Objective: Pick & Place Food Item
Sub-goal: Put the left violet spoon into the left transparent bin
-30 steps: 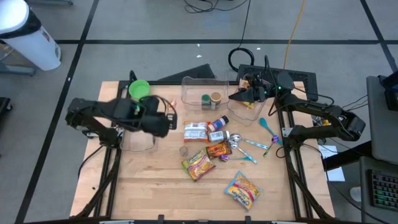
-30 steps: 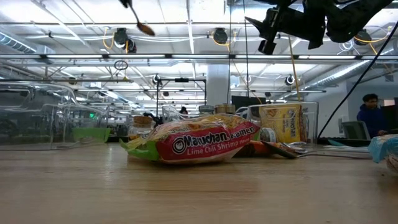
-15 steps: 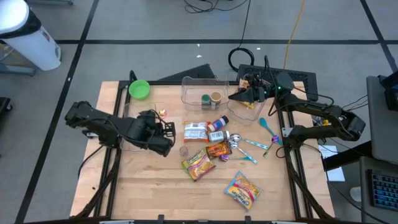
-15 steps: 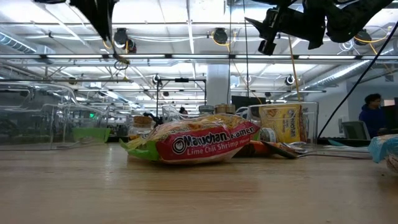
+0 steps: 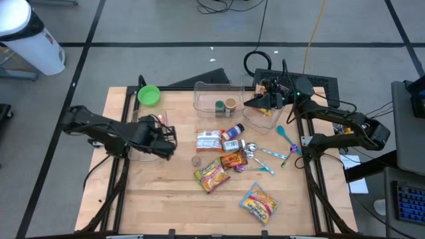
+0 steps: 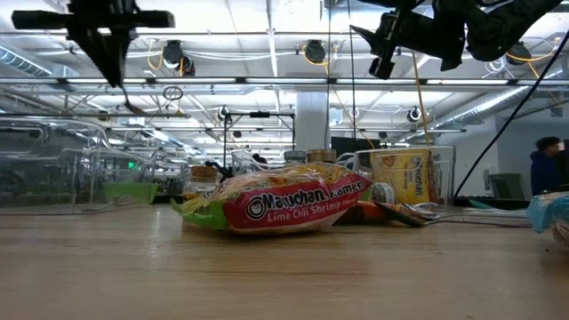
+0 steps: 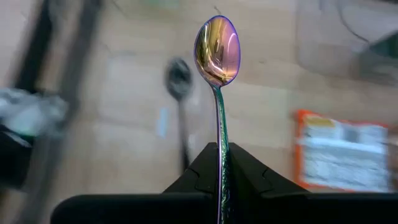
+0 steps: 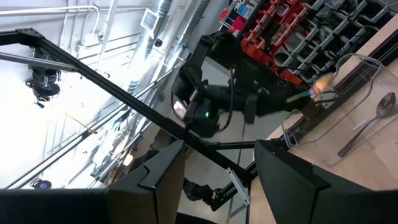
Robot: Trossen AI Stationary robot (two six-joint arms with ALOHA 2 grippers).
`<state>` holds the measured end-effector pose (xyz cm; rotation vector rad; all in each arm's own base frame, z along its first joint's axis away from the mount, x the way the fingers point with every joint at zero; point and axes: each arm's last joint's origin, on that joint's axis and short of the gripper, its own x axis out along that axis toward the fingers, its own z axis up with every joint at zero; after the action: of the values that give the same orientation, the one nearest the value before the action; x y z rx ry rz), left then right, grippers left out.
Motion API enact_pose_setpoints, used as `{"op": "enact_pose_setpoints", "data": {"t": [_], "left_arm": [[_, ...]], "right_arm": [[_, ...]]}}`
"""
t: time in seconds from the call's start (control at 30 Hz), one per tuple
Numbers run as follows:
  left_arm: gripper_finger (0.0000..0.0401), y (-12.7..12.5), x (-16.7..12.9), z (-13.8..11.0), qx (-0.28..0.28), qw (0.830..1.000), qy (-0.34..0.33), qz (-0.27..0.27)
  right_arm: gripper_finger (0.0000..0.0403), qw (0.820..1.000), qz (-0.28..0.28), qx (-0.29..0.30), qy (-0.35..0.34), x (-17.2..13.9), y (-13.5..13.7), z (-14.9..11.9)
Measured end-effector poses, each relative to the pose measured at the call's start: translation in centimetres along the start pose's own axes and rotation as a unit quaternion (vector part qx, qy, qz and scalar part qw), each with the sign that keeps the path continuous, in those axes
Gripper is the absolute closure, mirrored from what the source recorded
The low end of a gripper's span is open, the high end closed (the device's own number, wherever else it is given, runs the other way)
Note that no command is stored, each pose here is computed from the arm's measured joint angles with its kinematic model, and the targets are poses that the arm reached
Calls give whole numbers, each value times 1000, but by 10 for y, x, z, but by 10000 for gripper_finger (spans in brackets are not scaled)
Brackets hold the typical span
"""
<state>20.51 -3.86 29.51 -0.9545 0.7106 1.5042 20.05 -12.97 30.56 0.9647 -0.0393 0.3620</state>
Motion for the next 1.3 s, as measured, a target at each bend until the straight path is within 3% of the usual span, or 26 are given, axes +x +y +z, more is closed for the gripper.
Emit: {"op": "enact_pose_setpoints", "data": {"t": [0.43, 1.3], "left_arm": [[381, 5, 19, 6, 99, 995, 12, 11], [400, 6, 84, -18, 95, 990, 104, 14]], "right_arm": [[218, 1000, -15, -4, -22, 0, -2, 1], [218, 1000, -15, -4, -20, 0, -2, 1]]}}
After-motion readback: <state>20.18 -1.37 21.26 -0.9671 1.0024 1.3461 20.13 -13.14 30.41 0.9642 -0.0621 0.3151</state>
